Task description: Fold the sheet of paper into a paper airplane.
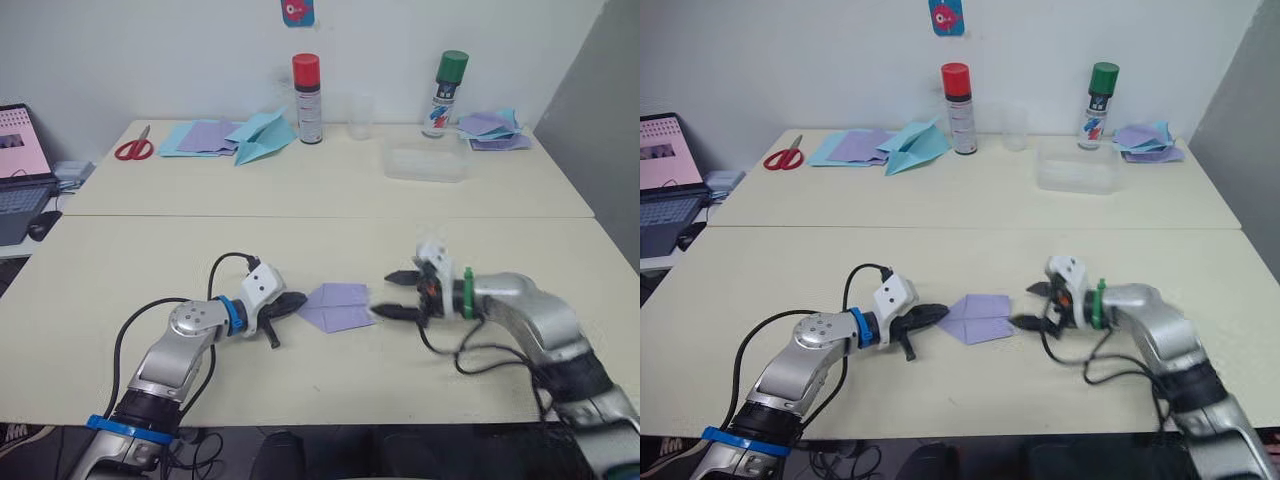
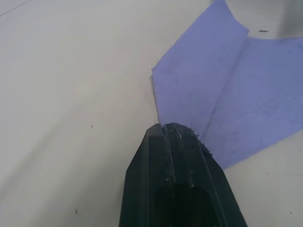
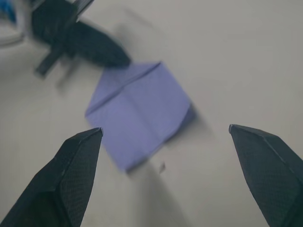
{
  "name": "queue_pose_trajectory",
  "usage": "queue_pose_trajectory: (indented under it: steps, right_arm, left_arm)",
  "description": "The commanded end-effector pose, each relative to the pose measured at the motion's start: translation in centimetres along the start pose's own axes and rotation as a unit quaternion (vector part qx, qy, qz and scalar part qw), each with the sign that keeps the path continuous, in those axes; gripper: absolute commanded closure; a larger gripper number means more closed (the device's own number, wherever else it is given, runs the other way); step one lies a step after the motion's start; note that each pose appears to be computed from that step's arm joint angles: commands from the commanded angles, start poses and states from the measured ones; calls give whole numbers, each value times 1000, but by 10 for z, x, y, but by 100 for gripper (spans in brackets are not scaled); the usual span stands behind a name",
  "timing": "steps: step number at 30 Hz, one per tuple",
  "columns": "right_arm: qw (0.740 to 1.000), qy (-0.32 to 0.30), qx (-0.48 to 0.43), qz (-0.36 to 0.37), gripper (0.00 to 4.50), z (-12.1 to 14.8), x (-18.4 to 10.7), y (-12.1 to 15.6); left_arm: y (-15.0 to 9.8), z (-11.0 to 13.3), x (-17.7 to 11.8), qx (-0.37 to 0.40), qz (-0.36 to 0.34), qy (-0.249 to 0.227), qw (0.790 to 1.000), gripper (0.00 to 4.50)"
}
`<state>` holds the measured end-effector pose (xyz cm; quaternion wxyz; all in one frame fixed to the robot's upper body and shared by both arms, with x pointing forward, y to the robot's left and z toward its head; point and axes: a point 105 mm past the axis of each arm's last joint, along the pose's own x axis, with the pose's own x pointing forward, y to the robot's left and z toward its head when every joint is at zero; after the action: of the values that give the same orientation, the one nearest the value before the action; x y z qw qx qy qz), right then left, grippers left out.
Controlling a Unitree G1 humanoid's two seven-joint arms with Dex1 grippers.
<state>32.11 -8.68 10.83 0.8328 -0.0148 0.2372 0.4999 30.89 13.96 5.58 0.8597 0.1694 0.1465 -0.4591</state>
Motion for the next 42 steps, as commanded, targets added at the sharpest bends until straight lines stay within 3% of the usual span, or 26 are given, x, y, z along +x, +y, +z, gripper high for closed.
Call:
queue_pose_trajectory:
  steps: [1,9,10,14,22,29,32,34,36,42]
  right_arm:
    - [996,19,82,-14,2,3,7,-2]
    - [996,36,76,12,2,-5,29,12]
    - [996,35,75,19,19,-6,31,14]
    - [996,23,78,29,131,-7,35,18]
    - [997,13,69,24,438,-13,39,15]
    - [998,-27,55,18,445,1,35,13]
    - [996,-86,25,18,445,27,31,16]
    - [992,-116,-26,34,445,42,27,27]
    - [986,-136,-82,44,445,51,24,38]
    - [933,-228,-280,3,445,87,21,45]
  left_arm:
    - [-18,-32,5,-27,-31,55,998,450]
    - [-18,-33,3,-30,-25,55,998,450]
    - [-19,-34,3,-31,-24,56,998,450]
    - [-19,-35,0,-33,-20,57,998,450]
    - [-17,-34,0,-31,-17,57,998,450]
    - [-8,-29,-9,-30,-13,51,998,450]
    - [12,0,-31,-30,6,-4,1000,450]
    - [26,28,-52,-15,23,-47,999,450]
    - [30,44,-75,21,17,-48,998,450]
    - [34,53,-125,45,44,-24,998,450]
